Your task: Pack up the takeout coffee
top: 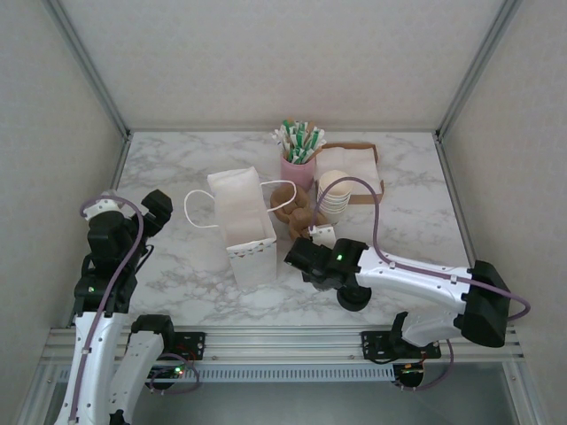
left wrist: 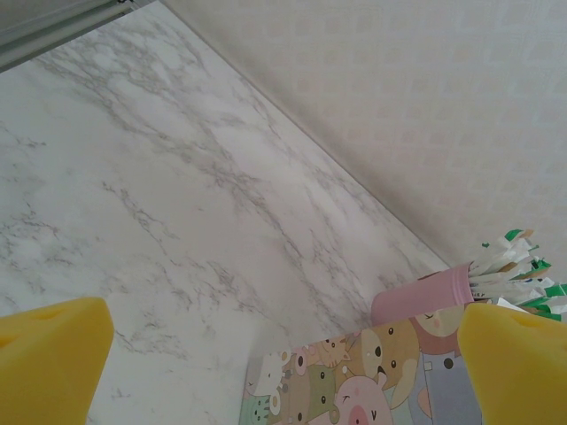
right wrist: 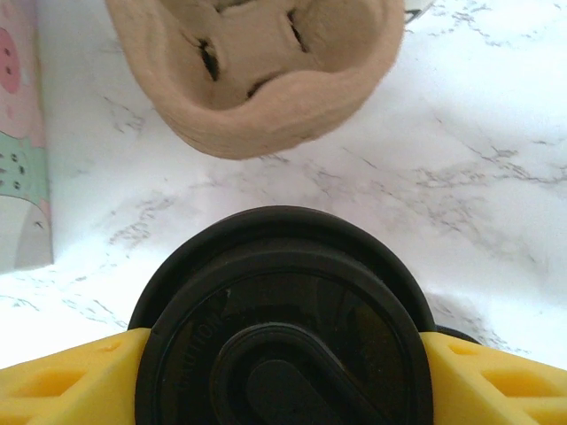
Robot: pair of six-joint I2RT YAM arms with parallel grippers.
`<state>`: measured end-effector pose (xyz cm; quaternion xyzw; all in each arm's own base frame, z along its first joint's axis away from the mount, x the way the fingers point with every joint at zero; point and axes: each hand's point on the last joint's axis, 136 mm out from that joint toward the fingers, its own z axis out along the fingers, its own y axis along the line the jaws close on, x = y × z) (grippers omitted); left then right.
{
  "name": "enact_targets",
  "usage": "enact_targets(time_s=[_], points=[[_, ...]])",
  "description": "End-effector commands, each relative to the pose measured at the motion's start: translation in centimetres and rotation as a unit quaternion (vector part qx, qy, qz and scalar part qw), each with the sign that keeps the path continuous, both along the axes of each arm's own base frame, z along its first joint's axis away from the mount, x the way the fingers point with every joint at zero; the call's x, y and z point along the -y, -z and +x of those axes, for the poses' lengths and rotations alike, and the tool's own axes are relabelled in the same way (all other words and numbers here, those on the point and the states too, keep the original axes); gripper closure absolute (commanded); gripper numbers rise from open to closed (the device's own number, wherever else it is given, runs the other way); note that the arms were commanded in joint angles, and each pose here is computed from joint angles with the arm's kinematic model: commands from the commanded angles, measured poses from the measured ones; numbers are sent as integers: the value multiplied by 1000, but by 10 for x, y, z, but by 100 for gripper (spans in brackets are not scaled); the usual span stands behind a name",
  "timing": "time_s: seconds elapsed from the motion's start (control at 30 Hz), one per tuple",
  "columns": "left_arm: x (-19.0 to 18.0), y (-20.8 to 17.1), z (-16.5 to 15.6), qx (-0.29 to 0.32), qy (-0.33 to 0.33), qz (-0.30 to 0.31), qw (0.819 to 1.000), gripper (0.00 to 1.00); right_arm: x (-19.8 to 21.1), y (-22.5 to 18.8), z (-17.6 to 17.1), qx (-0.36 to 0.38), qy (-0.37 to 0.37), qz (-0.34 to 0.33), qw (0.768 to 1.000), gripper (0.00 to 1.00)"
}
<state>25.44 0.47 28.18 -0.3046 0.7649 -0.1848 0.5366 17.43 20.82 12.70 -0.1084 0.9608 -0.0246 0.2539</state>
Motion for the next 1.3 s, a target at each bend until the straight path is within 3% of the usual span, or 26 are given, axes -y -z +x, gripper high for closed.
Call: enact_targets(time_s=[0.0, 0.5, 1.03, 1.27], points=[[-4, 5, -1, -4, -8, 1, 1000, 0, 21, 5, -8, -20, 10, -27, 999, 26], [-4, 6, -1, -5, -8, 1, 1000, 0, 11, -12, -2, 5, 23, 29, 999, 22], [-4, 6, -1, -6, -8, 0, 1000, 0, 11, -13, -2, 3, 21, 27, 999, 12], [-4, 6, 0, -6, -8, 0, 1000, 0, 13, -14, -1, 4, 31, 22, 999, 20]])
